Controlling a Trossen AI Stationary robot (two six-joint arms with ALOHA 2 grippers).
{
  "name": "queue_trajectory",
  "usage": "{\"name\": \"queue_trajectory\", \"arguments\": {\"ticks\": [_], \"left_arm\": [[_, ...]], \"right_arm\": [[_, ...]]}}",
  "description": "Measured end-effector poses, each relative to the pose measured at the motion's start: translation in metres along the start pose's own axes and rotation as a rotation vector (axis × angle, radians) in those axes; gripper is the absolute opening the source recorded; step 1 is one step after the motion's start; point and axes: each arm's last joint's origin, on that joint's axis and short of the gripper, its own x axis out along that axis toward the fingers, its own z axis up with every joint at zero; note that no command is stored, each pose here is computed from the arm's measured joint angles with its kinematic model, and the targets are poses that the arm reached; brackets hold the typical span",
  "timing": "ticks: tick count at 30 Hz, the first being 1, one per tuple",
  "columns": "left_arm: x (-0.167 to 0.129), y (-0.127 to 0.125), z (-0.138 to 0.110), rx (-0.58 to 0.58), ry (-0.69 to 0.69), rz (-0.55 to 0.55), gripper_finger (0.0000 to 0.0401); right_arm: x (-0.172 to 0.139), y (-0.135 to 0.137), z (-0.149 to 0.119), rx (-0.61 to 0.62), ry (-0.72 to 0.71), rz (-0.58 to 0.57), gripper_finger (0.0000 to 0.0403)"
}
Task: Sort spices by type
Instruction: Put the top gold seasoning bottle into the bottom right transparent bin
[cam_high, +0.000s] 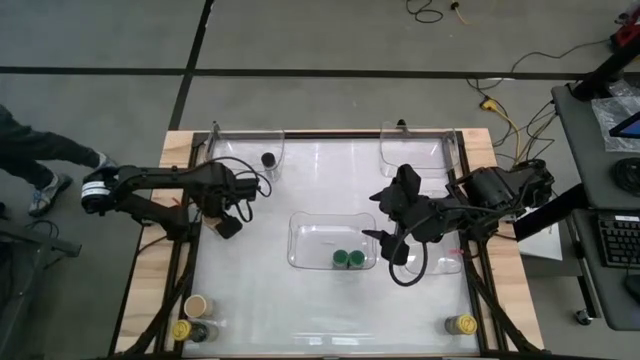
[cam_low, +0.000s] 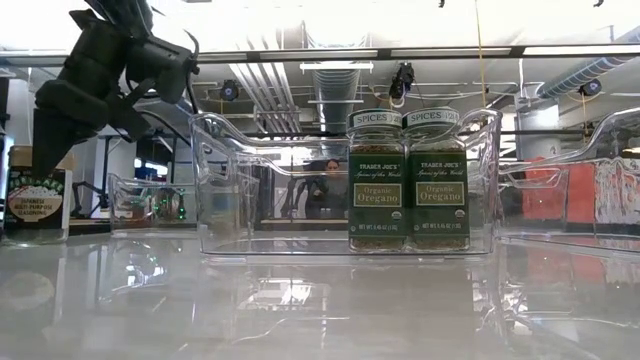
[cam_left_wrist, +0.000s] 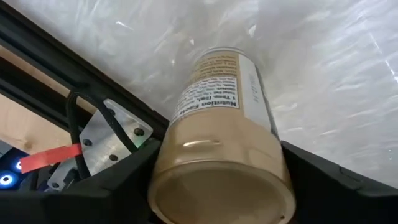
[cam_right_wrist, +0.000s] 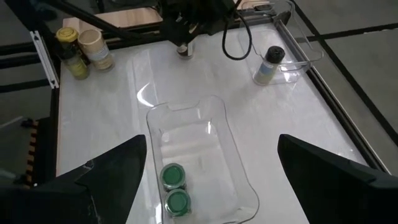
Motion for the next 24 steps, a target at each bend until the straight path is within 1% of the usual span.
{"name": "queue_trajectory", "arguments": {"ticks": [2, 5, 9, 11, 18, 24], "left_arm": [[0.000, 0.000, 0.000, 0.000, 0.004, -0.003, 0.0265], [-0.003, 0.000, 0.000, -0.003, -0.004, -0.002, 0.0261], [-0.025, -0.001, 0.000, 0.001, -0.061, -0.027, 0.0261], [-0.043, -0.004, 0.002, 0.006, -0.117, -0.052, 0.0261], [-0.117, -0.007, 0.003, -0.011, -0.380, -0.159, 0.0261], [-0.163, -0.011, 0.005, -0.011, -0.554, -0.197, 0.0261]], "right_arm": [[0.000, 0.001, 0.000, -0.003, 0.000, 0.003, 0.0354], [-0.001, 0.003, -0.001, 0.001, 0.001, 0.009, 0.0354], [-0.002, 0.004, -0.002, 0.011, 0.003, 0.015, 0.0354], [-0.002, 0.004, -0.002, 0.010, 0.003, 0.015, 0.0354], [-0.002, 0.004, -0.002, 0.009, 0.003, 0.014, 0.0354], [-0.002, 0.003, -0.004, -0.014, 0.022, 0.003, 0.0354]]}}
